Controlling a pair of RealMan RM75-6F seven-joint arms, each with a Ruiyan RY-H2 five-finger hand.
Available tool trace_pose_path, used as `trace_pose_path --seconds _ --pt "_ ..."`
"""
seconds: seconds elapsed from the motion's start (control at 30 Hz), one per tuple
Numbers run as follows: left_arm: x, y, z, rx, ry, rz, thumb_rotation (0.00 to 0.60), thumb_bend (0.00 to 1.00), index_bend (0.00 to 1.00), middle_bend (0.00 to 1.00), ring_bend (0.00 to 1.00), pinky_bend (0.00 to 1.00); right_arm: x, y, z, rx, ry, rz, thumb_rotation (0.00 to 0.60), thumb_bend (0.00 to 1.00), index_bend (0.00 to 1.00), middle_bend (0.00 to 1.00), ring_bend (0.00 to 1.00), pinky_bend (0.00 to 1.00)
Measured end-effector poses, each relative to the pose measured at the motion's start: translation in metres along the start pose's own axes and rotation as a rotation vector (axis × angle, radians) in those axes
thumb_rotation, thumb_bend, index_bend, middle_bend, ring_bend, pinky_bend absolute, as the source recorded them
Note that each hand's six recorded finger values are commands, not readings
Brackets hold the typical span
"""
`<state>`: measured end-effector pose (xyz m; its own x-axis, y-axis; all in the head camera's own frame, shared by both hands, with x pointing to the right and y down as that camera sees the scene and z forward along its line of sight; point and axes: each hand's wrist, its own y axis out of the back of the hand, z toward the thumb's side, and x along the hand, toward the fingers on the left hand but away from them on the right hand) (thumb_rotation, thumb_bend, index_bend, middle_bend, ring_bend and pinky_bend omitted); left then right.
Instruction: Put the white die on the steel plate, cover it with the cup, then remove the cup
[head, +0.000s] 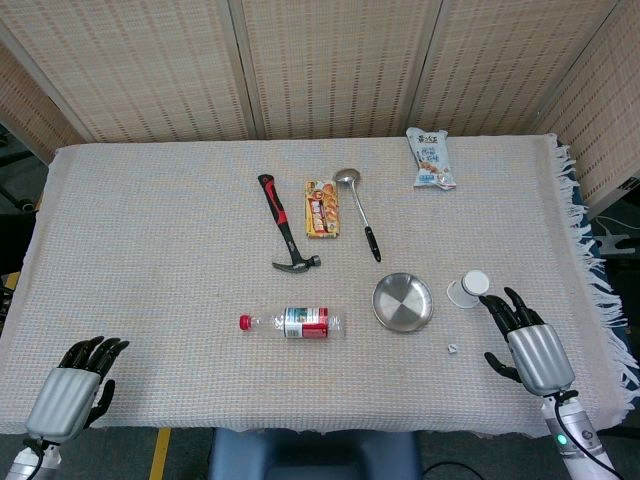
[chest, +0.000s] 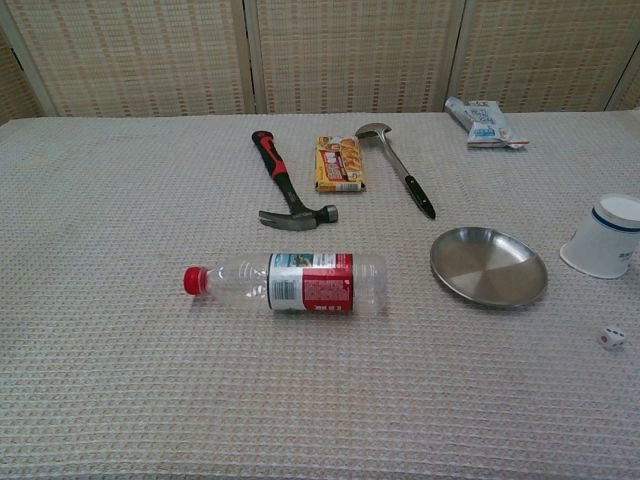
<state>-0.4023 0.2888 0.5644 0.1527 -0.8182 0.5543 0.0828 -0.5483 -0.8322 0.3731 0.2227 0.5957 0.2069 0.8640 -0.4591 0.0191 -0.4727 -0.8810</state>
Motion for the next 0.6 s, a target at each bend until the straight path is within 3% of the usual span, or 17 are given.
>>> trace_pose_path --seconds 0.6 --pt "0.0015 -0.0007 -0.0046 -0.015 0.008 -0.005 0.6 0.58 0.16 0.16 0.12 0.18 -0.0057 -0.008 0.0083 -0.031 0.066 0.027 0.6 0.1 0.11 0.13 0.0 0.33"
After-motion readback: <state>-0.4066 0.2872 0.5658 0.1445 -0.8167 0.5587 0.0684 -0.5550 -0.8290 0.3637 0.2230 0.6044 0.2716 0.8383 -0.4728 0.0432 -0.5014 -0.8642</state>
